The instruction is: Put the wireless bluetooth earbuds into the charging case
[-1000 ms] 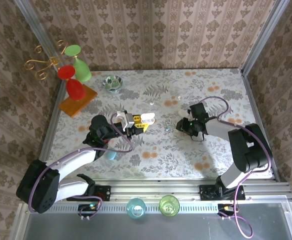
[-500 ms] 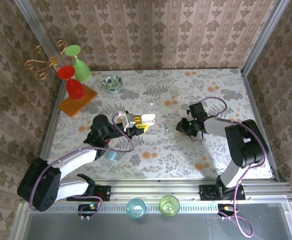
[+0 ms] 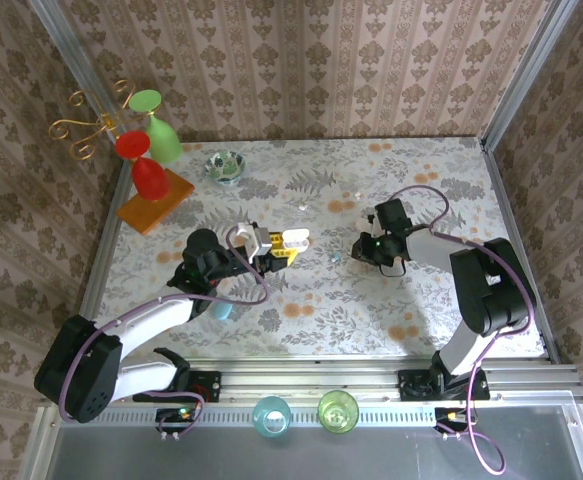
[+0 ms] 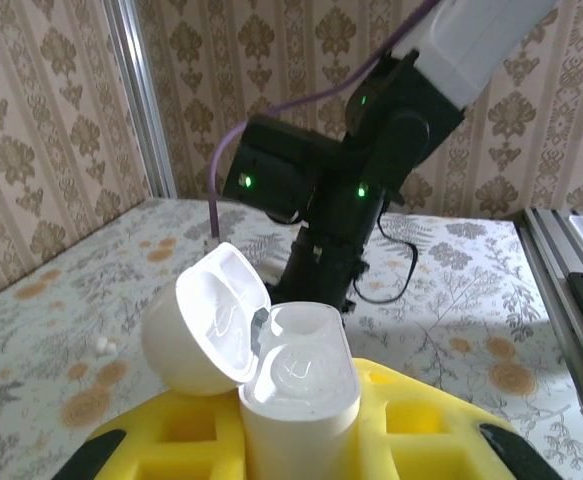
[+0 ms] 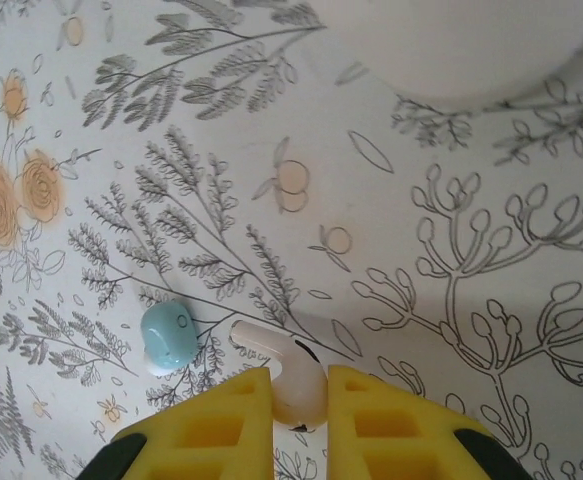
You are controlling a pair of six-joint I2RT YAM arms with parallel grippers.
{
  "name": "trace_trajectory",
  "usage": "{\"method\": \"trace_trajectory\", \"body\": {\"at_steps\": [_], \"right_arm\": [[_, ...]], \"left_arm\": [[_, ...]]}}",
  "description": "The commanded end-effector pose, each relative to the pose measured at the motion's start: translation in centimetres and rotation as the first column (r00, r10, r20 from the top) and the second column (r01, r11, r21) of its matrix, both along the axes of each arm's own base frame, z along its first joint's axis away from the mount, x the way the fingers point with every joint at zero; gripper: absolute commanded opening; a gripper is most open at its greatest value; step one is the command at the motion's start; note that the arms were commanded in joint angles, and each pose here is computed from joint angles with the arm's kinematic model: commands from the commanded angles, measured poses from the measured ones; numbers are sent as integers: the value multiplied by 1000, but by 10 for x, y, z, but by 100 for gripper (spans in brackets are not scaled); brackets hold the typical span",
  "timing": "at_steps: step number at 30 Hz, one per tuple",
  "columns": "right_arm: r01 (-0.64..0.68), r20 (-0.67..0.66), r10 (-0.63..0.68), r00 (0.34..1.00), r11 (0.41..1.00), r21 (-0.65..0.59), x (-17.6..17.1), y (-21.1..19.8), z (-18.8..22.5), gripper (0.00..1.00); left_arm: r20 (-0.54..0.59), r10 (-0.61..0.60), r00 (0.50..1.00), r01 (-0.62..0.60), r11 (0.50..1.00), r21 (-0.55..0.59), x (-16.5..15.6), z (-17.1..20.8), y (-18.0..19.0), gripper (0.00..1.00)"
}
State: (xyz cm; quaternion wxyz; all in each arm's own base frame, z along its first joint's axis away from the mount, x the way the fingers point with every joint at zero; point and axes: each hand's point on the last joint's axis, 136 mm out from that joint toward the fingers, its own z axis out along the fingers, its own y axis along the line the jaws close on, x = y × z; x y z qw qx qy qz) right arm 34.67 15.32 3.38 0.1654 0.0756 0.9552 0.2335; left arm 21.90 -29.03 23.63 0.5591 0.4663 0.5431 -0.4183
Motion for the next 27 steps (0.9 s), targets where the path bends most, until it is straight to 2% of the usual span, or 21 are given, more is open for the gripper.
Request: {"method": "trace_trajectory", "body": {"at_steps": [1, 5, 9, 13, 22, 27], "right_arm": [[-168, 94, 180, 979, 978, -120, -3, 7, 29, 17], [-295, 209, 350, 913, 921, -254, -5, 21, 63, 17], [-349, 315, 463, 828, 867, -357, -8, 37, 96, 18], [-432, 400, 597, 696, 792, -431, -19, 59, 123, 19], [-579, 485, 751, 448, 657, -483, -51, 117, 175, 17], [-632, 495, 788, 367, 602, -489, -61, 141, 181, 17]], "left_arm": [[-43, 37, 998, -34, 998, 57, 10, -16, 5, 0], [-79, 69, 994, -60, 991, 119, 18, -38, 14, 0], [-87, 91, 992, -76, 985, 153, 22, -54, 21, 0], [-75, 86, 993, -71, 981, 180, 22, -64, 22, 0], [-78, 23, 997, -7, 980, 199, 14, -74, 12, 0], [-84, -17, 996, 34, 979, 199, 7, -72, 7, 0]]}}
